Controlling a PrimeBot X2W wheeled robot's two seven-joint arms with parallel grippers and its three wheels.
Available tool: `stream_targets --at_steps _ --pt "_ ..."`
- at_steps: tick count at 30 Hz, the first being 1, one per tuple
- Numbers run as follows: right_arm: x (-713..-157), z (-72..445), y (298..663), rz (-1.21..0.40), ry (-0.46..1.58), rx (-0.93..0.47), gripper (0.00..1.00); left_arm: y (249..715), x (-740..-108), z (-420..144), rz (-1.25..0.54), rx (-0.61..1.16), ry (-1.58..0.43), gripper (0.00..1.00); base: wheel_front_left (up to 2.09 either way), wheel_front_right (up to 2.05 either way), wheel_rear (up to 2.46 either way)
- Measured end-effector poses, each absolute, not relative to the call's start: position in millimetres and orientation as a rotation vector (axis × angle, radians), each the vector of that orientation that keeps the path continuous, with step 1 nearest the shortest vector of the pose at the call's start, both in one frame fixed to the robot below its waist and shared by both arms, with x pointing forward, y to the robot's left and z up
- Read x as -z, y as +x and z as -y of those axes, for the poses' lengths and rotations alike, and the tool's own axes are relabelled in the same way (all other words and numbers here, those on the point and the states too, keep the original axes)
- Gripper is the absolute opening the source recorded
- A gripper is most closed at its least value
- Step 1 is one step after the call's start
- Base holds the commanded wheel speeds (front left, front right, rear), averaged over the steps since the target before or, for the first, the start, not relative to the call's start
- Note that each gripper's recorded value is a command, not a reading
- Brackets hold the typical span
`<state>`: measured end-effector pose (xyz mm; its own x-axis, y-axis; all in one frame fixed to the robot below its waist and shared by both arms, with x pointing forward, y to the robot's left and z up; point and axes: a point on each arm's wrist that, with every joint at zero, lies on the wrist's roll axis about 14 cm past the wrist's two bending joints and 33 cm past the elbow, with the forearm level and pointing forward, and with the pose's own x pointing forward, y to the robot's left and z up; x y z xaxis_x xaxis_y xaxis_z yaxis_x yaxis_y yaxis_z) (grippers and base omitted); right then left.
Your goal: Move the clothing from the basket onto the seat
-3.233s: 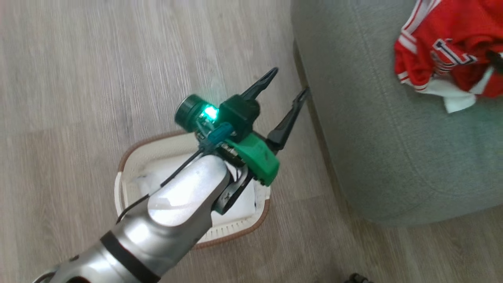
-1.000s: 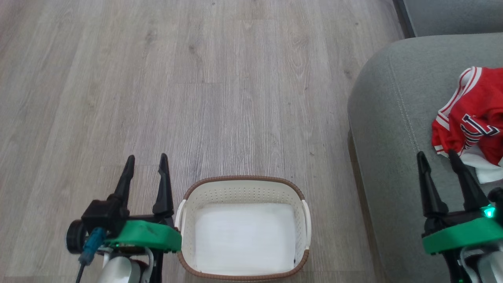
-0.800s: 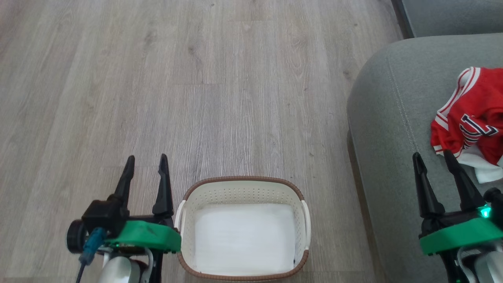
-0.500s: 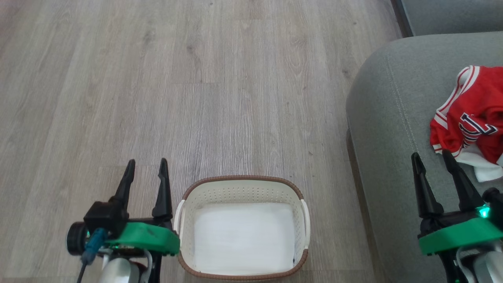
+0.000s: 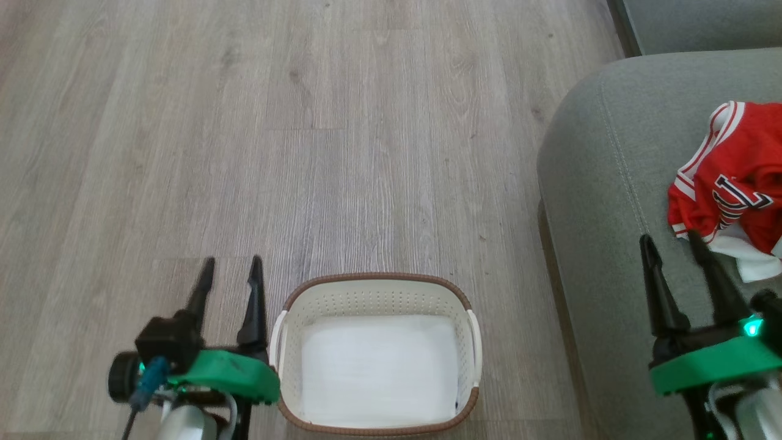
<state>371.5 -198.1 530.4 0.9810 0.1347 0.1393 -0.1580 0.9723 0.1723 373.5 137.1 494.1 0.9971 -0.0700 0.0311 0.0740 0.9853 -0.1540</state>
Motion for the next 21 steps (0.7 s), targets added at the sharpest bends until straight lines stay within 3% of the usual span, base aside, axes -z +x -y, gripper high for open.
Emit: stream_targets --at_steps 7,21 --pt "-486 193 357 -0.010 0.228 -0.126 0.00 351 -447 -141 -0.132 0.048 -0.163 0.00 0.00 0.00 0.00" --pt "-482 198 356 -0.036 0.373 -0.077 0.00 351 -443 -145 -0.170 0.016 -0.319 0.00 0.00 0.00 0.00"
